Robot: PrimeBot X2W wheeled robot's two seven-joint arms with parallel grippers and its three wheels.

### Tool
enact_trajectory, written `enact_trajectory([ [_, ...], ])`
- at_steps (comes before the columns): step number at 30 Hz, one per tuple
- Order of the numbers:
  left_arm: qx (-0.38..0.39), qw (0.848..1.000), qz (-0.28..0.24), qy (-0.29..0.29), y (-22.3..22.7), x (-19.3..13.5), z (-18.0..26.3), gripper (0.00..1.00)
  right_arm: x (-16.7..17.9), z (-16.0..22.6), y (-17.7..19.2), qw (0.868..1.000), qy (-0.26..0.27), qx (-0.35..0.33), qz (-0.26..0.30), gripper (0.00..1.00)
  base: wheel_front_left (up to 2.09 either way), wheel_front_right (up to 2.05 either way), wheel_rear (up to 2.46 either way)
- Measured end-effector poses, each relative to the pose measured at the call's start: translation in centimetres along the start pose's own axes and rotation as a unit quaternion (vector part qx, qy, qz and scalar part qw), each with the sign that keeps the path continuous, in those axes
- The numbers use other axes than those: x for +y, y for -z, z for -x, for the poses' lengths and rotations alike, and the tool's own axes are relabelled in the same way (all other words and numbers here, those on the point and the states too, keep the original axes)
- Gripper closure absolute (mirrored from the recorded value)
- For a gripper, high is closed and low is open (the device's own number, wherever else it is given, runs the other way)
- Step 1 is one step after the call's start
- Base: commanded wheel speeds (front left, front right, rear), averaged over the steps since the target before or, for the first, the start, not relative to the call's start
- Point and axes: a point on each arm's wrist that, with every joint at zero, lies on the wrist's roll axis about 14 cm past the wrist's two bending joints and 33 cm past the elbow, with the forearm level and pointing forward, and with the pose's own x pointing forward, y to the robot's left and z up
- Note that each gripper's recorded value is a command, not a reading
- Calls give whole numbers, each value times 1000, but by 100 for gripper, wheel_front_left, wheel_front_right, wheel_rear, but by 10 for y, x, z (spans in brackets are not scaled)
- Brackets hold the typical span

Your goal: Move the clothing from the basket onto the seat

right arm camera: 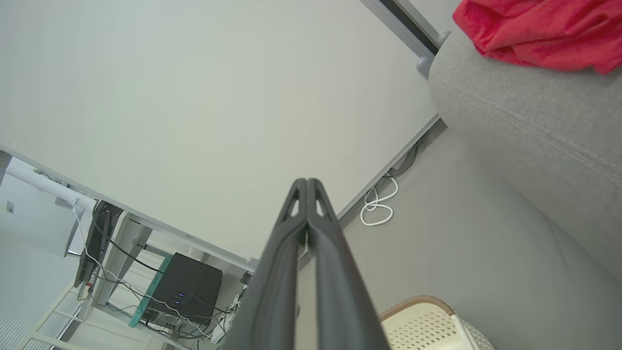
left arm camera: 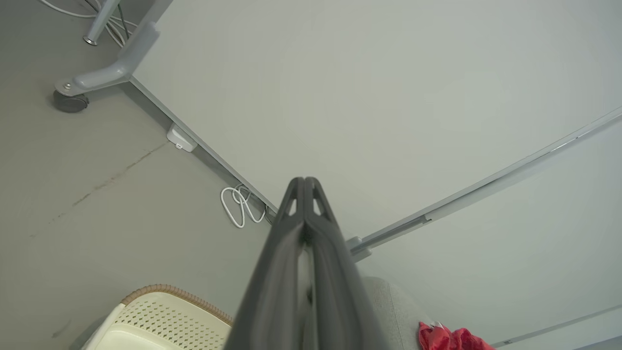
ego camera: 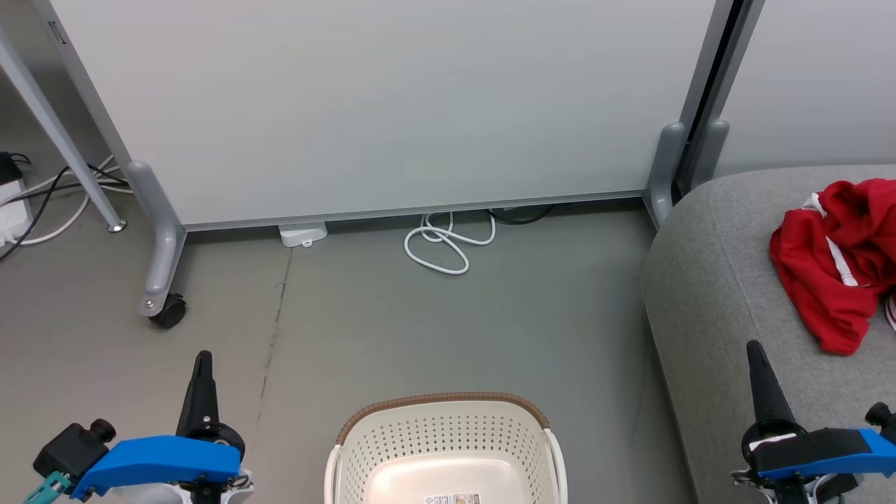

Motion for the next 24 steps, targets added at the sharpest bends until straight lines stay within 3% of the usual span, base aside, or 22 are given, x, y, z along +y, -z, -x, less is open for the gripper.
enact_trajectory([
  [24, 6, 991, 132, 9, -2, -7, -8, 100, 2, -3, -3, 992, -2, 4, -130, 100, 0, 0, 0],
])
